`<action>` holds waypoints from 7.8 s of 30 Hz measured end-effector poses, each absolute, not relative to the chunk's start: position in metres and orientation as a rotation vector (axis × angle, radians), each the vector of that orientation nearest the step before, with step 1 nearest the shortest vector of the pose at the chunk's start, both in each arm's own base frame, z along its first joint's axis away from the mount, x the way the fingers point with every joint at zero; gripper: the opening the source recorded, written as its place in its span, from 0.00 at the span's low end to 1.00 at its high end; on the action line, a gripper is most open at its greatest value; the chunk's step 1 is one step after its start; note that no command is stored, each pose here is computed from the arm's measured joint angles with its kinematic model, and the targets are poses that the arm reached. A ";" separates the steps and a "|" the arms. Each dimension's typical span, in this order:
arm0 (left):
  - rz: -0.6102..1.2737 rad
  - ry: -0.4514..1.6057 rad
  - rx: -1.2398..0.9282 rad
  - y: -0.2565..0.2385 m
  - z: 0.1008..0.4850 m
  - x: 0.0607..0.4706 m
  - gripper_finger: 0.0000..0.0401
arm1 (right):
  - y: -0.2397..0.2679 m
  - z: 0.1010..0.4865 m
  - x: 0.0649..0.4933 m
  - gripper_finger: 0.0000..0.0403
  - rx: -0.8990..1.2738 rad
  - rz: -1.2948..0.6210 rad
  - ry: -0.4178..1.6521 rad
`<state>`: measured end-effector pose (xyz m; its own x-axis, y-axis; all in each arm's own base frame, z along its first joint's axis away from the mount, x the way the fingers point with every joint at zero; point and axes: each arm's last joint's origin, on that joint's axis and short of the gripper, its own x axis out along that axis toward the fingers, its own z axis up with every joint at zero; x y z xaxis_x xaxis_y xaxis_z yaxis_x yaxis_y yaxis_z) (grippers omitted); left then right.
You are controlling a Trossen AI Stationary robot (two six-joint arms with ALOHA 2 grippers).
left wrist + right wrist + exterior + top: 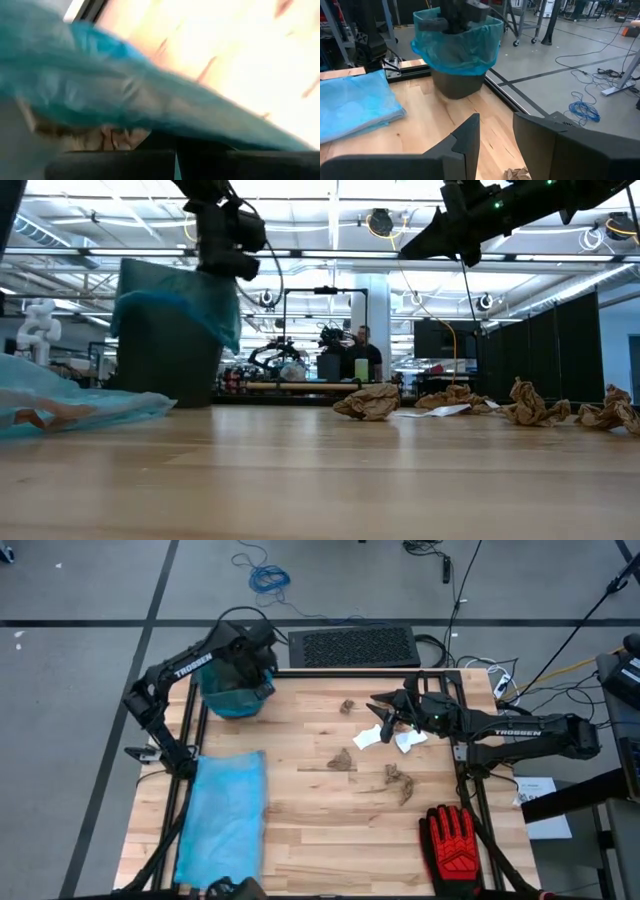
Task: Place trash/remove bag and relplace
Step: Move the black trash bin to the top middle of the table, then put the brown napkin into the black trash bin
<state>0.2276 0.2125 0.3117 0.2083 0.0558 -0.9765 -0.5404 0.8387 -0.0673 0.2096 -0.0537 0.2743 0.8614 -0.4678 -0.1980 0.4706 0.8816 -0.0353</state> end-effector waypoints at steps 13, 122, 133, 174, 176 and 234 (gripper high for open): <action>0.214 1.051 -0.302 0.193 0.321 0.270 0.00 | -0.054 0.274 0.210 0.28 0.014 -0.492 0.203; 0.335 0.496 0.017 0.107 0.471 0.187 0.00 | -0.153 0.356 0.383 0.13 -0.017 -0.253 0.411; 0.361 0.441 -0.027 0.103 0.416 0.180 0.00 | -0.159 0.354 0.399 0.45 -0.006 -0.260 0.366; -0.053 0.391 -0.074 0.030 0.288 0.307 0.00 | -0.067 0.276 0.215 0.00 0.105 -0.199 0.536; -0.066 0.432 -0.076 0.026 0.282 0.318 0.00 | -0.064 0.277 0.214 0.00 0.098 -0.197 0.534; -0.080 0.723 -0.050 0.026 0.149 0.426 0.03 | -0.060 0.272 0.208 0.00 0.052 -0.163 0.616</action>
